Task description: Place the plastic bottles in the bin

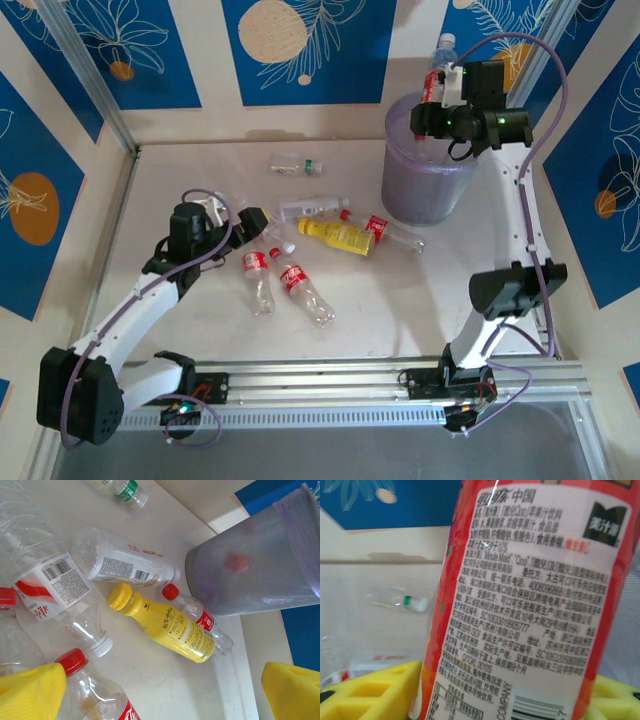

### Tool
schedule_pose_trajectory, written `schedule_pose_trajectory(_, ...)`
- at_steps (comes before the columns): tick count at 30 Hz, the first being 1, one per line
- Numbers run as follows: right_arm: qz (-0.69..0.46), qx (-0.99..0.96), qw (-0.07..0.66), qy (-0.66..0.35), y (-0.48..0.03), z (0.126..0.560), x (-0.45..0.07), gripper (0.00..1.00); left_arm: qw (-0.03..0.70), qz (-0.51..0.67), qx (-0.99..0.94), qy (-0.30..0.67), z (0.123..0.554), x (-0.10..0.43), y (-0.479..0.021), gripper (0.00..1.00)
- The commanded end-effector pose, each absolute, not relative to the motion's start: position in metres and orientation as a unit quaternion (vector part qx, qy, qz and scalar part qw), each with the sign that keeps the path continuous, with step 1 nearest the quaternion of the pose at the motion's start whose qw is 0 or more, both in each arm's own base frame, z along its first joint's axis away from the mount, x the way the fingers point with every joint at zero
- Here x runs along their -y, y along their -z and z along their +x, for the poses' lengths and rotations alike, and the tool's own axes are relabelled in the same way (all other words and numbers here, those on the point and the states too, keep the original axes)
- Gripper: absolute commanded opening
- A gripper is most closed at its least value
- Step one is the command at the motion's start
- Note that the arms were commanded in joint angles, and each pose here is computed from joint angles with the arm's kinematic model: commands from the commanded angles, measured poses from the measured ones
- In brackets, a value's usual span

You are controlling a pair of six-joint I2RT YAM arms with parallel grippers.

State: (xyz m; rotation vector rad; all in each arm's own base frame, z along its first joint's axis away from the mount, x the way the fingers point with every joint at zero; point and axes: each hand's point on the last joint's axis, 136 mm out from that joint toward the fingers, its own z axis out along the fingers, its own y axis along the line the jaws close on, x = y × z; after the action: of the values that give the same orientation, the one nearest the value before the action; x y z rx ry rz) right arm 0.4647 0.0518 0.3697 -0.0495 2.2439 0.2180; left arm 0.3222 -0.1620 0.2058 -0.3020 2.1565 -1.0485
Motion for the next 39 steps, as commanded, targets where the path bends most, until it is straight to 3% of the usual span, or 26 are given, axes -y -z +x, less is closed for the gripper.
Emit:
schedule_pose_trajectory(1, -0.016, -0.907, 0.415, -0.063, -0.360, 0.474, -0.034, 0.58, 0.363, -0.115, -0.838, 0.390, 0.320, 0.154, -0.204, 0.99)
schedule_pose_trajectory(11, 0.007, -0.932, 0.358, -0.055, -0.304, 0.488, -0.015, 0.59, 0.358, -0.122, -0.843, 0.384, 0.318, 0.152, -0.195, 0.99)
schedule_pose_trajectory(28, 0.032, -0.952, 0.295, -0.072, -0.229, 0.474, -0.009, 0.60, 0.356, -0.125, -0.845, 0.380, 0.317, 0.150, -0.188, 0.99)
schedule_pose_trajectory(39, 0.033, -0.956, 0.281, -0.072, -0.209, 0.464, -0.007, 0.74, 0.354, -0.130, -0.845, 0.379, 0.318, 0.150, -0.186, 0.99)
